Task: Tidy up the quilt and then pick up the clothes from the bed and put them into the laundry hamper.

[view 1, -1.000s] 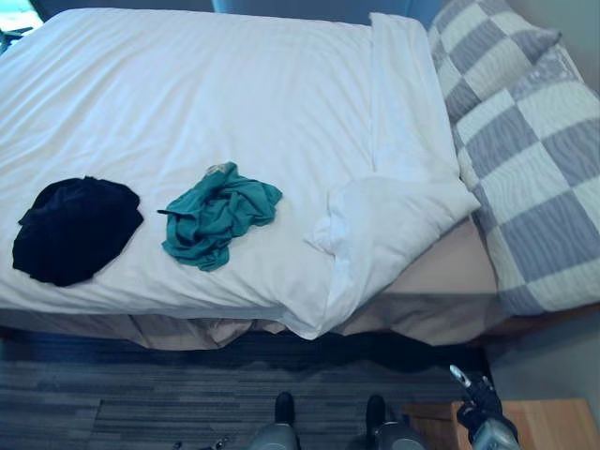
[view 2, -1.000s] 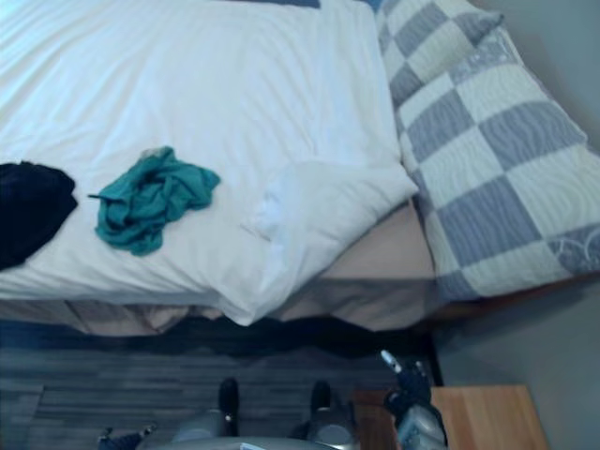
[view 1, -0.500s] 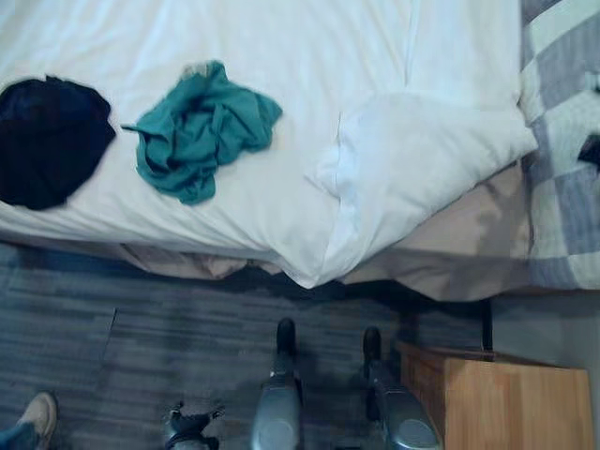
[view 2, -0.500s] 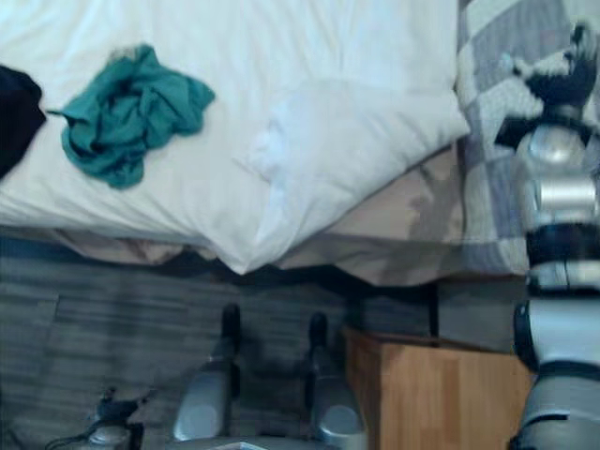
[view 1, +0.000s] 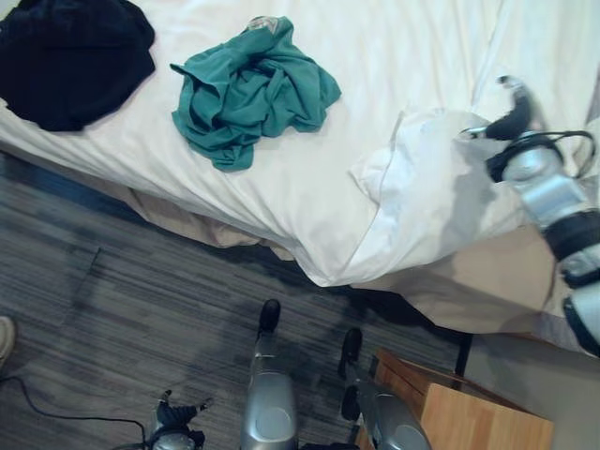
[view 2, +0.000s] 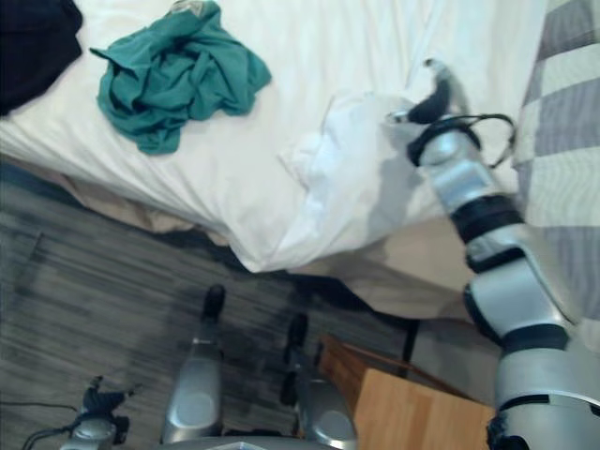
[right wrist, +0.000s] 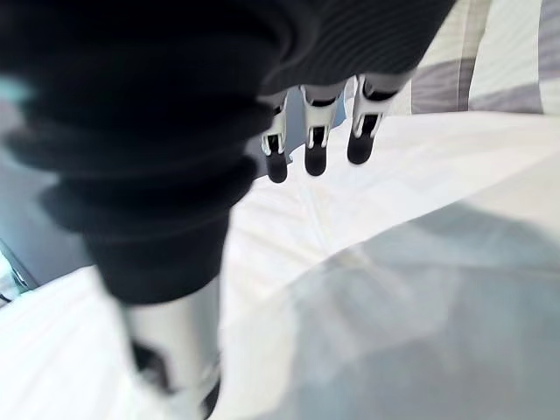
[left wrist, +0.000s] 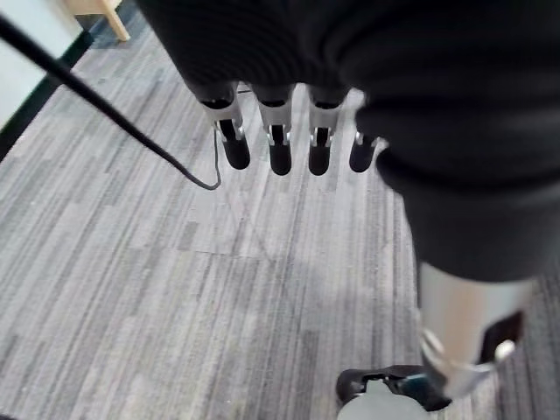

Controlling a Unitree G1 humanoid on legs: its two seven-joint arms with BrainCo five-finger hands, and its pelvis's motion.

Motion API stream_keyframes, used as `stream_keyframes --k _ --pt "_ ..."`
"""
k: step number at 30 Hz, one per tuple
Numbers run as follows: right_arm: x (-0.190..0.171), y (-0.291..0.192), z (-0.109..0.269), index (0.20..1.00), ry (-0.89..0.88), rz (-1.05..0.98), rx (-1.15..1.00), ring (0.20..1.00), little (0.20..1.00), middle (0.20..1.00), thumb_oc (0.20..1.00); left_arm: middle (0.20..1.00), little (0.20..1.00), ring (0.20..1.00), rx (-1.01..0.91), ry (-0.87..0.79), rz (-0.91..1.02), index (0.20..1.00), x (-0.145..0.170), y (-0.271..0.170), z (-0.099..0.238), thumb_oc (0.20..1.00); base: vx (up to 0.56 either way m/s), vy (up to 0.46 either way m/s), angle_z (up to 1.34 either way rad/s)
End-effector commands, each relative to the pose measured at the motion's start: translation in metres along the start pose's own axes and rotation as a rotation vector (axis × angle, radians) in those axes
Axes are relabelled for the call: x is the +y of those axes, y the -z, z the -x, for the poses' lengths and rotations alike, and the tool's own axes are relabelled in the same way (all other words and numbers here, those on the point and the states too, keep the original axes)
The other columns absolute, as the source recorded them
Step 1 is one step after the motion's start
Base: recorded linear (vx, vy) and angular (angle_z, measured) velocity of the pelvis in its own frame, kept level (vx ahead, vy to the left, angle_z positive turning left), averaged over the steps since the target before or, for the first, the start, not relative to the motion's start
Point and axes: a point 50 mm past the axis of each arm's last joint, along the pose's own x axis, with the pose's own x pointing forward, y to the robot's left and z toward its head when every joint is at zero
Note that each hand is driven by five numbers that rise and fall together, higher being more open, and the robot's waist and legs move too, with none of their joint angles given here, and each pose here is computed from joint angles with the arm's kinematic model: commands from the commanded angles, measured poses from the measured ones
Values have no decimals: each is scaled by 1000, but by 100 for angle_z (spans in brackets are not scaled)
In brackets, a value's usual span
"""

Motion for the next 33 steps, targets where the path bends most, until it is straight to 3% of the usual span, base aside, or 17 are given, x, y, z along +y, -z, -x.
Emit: stream_keyframes --k 1,2,3,4,11,19,23,25,29,33 --pt "-3 25 0 1000 -9 226 117 1000 1000 1000 1000 1000 1000 1000 26 -14 -30 1000 6 7 0 1000 -35 35 -5" --pt "9 27 2 624 -55 253 141 624 624 624 624 1000 1000 1000 13 -13 -25 1000 6 -1 -2 1000 -38 47 -6" --pt "22 32 5 369 -107 299 171 369 369 369 369 1000 1000 1000 3 -13 -26 1000 4 -8 -4 1000 -37 42 -6" --pt "26 35 6 200 -128 316 187 200 200 200 200 1000 1000 1000 1 -14 -27 1000 4 -10 -5 1000 -22 24 -4" --pt "53 69 20 200 -192 338 326 200 200 200 200 1000 1000 1000 -20 -27 -73 1000 -3 -16 -4 1000 -8 -43 3" --pt "40 68 18 200 12 -1 294 200 200 200 200 1000 1000 1000 -18 -13 -118 1000 -10 -1 3 1000 -30 1 4" --pt "33 93 46 200 109 -192 275 200 200 200 200 1000 1000 1000 15 -24 -101 1000 -17 13 10 1000 -1 -3 -2" --pt "33 94 46 200 109 -192 276 200 200 200 200 1000 1000 1000 15 -24 -102 1000 -17 13 10 1000 -5 -12 -13" --pt "68 152 141 200 97 -220 362 200 200 200 200 1000 1000 1000 29 -23 -65 1000 -34 13 16 1000 -25 -14 -24" --pt "93 184 188 200 21 -169 536 200 200 200 200 1000 1000 1000 24 -5 -65 1000 -39 2 14 1000 -42 9 -31"
